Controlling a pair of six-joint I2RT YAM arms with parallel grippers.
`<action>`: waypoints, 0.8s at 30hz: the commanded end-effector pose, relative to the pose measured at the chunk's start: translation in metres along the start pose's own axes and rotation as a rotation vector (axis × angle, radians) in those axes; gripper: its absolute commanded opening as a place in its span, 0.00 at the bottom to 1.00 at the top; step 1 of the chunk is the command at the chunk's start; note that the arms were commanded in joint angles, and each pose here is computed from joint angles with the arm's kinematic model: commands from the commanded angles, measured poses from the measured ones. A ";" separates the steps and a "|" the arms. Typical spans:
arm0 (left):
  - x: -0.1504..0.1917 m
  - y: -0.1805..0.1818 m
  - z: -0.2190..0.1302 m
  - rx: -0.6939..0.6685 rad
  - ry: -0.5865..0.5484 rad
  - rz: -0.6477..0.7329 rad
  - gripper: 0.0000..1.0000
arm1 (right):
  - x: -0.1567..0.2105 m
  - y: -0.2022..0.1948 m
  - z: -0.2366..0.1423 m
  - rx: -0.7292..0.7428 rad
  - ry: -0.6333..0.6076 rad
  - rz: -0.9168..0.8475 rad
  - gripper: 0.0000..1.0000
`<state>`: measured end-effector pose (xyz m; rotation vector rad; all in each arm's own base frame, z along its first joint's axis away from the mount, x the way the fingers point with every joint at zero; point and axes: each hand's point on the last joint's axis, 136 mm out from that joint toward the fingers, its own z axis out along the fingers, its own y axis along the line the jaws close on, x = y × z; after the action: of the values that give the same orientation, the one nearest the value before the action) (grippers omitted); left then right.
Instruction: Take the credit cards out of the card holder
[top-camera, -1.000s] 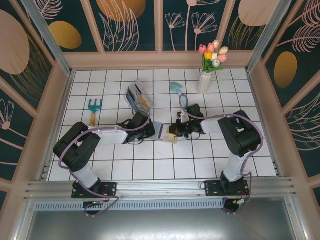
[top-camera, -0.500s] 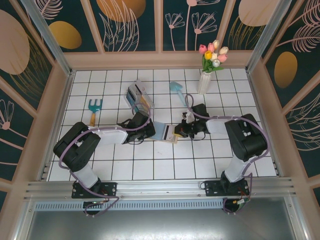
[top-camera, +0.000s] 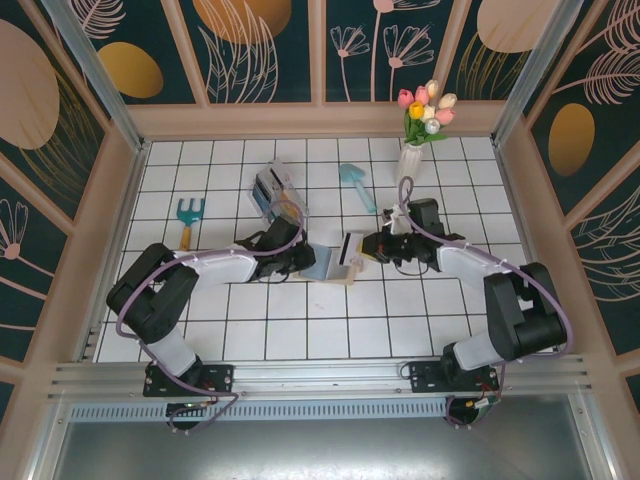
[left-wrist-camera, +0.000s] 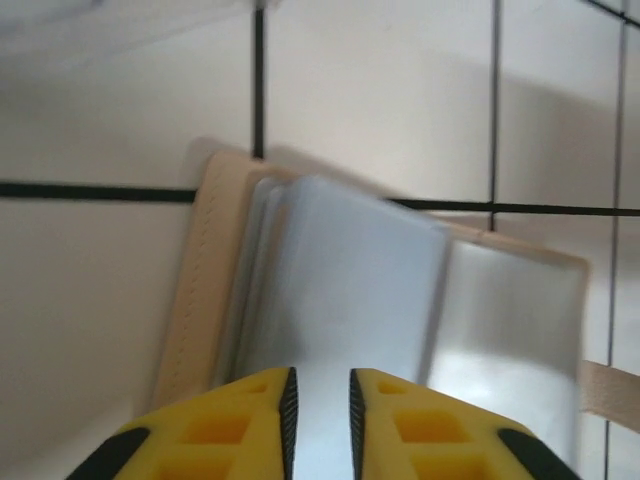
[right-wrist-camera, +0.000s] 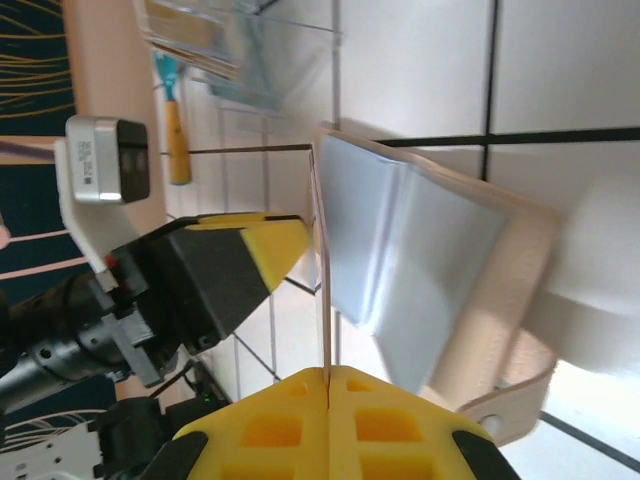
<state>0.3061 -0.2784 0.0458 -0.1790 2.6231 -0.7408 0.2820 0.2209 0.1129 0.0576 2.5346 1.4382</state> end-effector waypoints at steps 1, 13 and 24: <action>-0.032 -0.022 -0.028 0.019 -0.081 0.052 0.28 | -0.010 0.031 -0.012 -0.102 -0.021 -0.059 0.00; -0.070 -0.070 -0.113 0.341 -0.182 0.080 0.76 | -0.033 0.105 -0.027 -0.323 -0.057 -0.241 0.00; -0.084 -0.115 -0.149 0.677 -0.175 0.068 0.86 | -0.043 0.153 -0.022 -0.482 -0.040 -0.271 0.00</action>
<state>0.3272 -0.2727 0.2255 -0.0325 2.1680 -1.2980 0.3075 0.2649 0.2288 -0.2293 2.1224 1.7788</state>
